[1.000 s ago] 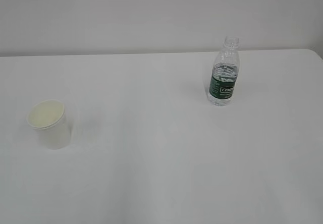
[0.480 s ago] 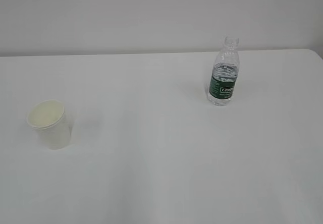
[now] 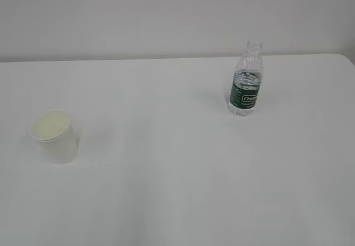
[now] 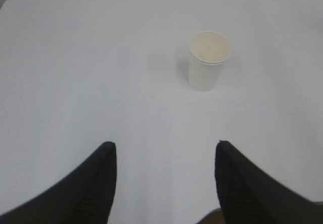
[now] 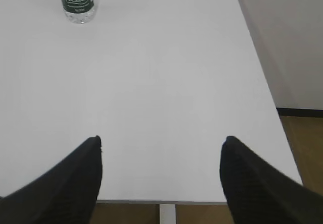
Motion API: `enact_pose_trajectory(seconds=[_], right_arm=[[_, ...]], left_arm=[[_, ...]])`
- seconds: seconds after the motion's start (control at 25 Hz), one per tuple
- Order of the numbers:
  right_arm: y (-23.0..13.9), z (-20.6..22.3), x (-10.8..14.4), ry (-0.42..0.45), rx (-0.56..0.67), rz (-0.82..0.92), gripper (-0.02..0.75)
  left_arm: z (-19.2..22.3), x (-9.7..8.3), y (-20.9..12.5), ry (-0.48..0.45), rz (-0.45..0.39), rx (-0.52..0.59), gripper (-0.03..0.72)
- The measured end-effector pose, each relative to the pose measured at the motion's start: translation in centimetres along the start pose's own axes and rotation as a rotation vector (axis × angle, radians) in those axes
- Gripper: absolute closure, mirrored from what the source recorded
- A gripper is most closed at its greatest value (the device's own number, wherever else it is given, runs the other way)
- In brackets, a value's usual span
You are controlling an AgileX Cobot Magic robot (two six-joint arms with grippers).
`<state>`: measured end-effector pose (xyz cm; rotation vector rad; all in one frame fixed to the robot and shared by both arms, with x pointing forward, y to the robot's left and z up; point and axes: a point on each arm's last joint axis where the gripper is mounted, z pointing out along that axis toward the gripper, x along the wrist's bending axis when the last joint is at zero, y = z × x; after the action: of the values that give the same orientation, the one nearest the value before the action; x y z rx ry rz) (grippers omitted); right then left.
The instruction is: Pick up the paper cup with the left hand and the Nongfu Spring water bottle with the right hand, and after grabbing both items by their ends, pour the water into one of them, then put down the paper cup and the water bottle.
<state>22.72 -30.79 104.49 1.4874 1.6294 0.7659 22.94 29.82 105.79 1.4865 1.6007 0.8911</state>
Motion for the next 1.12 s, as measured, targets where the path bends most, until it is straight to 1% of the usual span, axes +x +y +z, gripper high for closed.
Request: enact_pose_trajectory(seconds=[0.12, 0.32, 0.48, 0.64, 0.76, 0.88, 1.0, 1.12], right_arm=[[0.0, 0.0, 0.3, 0.03, -0.002, 0.013, 0.183], [0.0, 0.0, 0.3, 0.038, -0.003, 0.017, 0.183], [0.0, 0.0, 0.7, 0.073, 0.001, 0.013, 0.183], [0.2, -0.5, 0.7, 0.085, 0.004, 0.011, 0.183], [1.3, -0.6, 0.7, 0.102, 0.021, 0.014, 0.183], [2.8, -0.2, 0.7, 0.116, 0.017, 0.022, 0.183], [4.3, 0.1, 0.6, 0.118, 0.007, 0.025, 0.183], [5.8, 0.6, 0.6, 0.131, 0.006, 0.032, 0.183]], left_arm=[[0.2, -0.2, 0.1, -0.019, -0.011, 0.022, 0.261], [0.9, -0.4, 1.0, -0.035, -0.022, 0.081, 0.274], [1.1, -0.7, 2.4, -0.059, 0.021, 0.111, 0.274], [1.9, -0.9, 4.3, -0.071, 0.021, 0.104, 0.277], [2.7, -1.2, 5.5, -0.096, -0.003, 0.101, 0.281], [3.4, -1.1, 6.1, -0.089, -0.001, 0.095, 0.283], [3.5, -0.7, 6.6, -0.046, 0.03, 0.042, 0.291], [3.5, -0.5, 7.3, -0.021, 0.05, -0.035, 0.298]])
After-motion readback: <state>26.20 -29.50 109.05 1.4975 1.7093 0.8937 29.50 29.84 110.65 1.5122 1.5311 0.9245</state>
